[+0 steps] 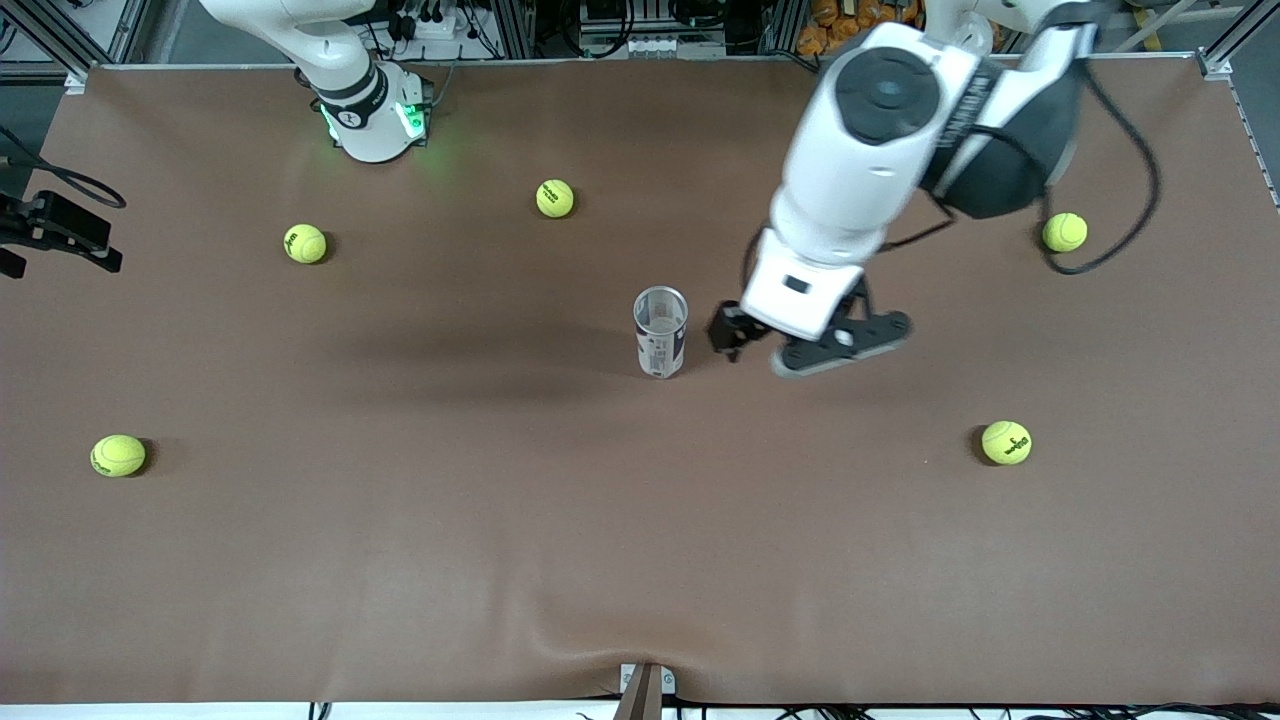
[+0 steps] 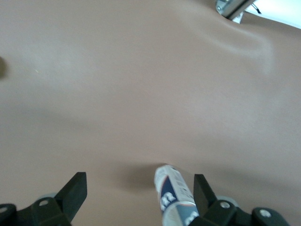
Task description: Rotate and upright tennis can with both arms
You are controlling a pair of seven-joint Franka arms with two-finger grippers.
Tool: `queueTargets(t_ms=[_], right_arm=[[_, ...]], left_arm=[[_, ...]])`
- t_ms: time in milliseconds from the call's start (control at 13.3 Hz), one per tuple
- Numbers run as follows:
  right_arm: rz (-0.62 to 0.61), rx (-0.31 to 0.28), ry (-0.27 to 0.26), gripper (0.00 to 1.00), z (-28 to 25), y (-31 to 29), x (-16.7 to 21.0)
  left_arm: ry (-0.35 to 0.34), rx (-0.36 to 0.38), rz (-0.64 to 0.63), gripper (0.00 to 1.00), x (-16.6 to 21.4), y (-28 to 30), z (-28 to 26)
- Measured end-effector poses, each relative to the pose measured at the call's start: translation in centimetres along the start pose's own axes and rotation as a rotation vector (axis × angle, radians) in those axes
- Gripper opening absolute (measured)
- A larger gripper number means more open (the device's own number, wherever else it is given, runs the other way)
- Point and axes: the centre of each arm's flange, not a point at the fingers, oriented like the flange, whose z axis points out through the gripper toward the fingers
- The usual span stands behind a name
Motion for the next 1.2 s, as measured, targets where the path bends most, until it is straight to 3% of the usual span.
queueTargets(t_ms=[525,825,1200], right_arm=[[-0.001,0.0,-0.001,1.0,0.0,0.0,0.0],[-0.001,0.0,-0.001,1.0,0.0,-0.1,0.0],[-0.001,0.0,-0.001,1.0,0.0,-0.1,0.0]], left_arm=[[-0.049,0.069,0.045,1.0,8.1,-11.4,-1.5],[-0.081,0.085,0.176,1.0,12.1,-18.8,-2.1],[-0.112,0.094,0.167,1.0,13.4,-26.0,-3.5]])
